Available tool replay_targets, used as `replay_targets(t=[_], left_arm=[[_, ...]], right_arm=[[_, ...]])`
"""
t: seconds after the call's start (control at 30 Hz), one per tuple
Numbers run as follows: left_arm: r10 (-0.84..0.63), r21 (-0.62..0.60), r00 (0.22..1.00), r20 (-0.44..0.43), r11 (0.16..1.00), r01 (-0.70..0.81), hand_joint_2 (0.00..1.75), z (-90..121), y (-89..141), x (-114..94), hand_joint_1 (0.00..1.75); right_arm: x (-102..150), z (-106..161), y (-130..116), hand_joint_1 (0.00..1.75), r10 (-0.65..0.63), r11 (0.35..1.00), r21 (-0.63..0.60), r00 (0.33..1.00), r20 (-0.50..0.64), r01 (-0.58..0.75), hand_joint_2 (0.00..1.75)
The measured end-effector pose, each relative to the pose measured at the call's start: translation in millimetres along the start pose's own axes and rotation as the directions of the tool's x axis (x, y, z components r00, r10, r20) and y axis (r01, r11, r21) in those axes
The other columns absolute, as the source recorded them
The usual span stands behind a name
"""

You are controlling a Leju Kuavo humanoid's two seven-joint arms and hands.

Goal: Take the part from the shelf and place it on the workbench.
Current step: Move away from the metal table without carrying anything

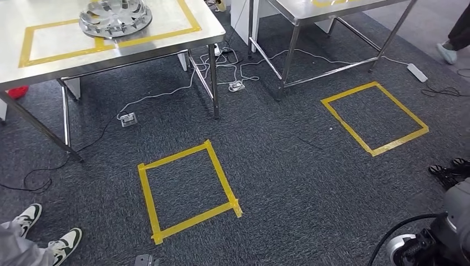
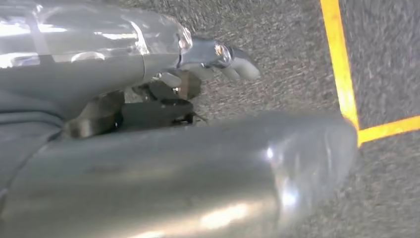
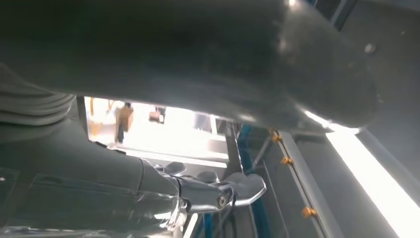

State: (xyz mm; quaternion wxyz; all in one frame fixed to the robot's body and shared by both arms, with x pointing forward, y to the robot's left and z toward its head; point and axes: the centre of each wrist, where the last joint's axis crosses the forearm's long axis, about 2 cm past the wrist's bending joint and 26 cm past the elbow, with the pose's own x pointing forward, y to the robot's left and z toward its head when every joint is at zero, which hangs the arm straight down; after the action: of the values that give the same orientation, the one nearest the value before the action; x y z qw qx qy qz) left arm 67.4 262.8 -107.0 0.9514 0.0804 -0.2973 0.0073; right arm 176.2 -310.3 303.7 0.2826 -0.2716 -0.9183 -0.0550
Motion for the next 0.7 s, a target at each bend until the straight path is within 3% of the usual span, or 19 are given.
replay_targets(t=[0.27,0.7], left_arm=[[-0.068,0.007,0.998,-0.014,0.998,0.068,0.0,0,1,0,0.0],[-0.149,-0.028,0.989,0.014,0.988,0.149,0.0,-1,-2,3,0.0]], right_arm=[[4,-12,4,0.0,0.127,0.992,-0.043,0.98,0.15,-0.122,0.0],[6,-21,5,0.0,0.112,0.992,-0.07,0.977,0.18,-0.101,0.0]])
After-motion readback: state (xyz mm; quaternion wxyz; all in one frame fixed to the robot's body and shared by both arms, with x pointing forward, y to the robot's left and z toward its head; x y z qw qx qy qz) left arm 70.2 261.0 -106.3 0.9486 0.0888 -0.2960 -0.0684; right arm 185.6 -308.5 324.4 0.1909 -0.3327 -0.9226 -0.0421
